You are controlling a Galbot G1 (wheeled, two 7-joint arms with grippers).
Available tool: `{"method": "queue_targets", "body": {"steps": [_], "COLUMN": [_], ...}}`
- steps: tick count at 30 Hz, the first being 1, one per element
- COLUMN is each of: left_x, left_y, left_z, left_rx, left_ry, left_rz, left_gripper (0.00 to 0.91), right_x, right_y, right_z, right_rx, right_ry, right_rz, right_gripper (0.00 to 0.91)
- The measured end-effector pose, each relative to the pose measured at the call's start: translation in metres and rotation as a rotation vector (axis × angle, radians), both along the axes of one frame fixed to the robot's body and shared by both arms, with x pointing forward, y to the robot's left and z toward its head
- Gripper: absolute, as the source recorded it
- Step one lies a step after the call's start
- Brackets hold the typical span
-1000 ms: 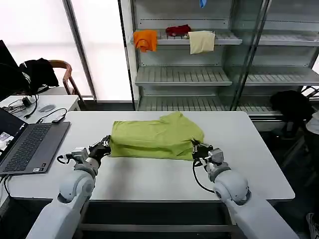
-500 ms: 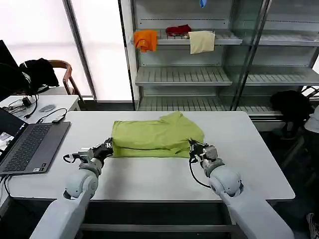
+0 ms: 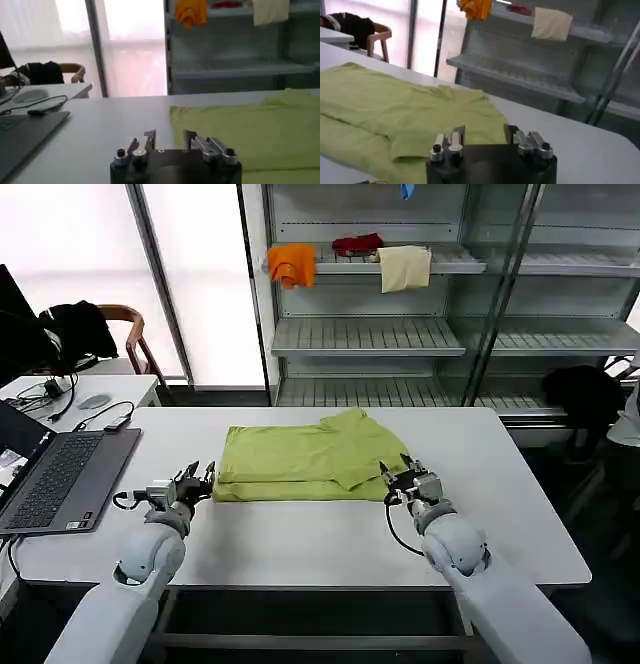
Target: Fold and organize the clothes.
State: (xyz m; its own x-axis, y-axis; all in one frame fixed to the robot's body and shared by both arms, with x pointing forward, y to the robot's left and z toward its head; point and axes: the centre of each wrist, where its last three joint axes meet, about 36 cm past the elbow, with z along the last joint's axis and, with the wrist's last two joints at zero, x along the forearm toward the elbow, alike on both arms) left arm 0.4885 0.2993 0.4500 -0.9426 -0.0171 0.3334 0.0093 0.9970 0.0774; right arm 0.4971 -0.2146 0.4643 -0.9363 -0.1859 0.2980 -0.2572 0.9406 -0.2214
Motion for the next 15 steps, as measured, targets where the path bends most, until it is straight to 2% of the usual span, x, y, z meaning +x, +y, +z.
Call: {"method": "queue_targets", "body": {"steps": [4,15], "left_x": [-0.016,-0.037], "left_y": [-0.003,-0.001], "left_z": [0.004,-0.002], "left_rx": [-0.016,-0.059], "left_ry": [0.014,0.055], "left_rz": [-0.029,-0.073], "left_gripper": [0.907,0.907], "right_x": [-0.015,-0.034], "right_y": [-0.007,-0.024], "right_z": [0.004,-0.003], "right_rx": [0.023,0.096], "right_ry": [0.022,0.095], "right_rz": [-0.003,-0.036], "right_gripper": [0.907,0.907]}}
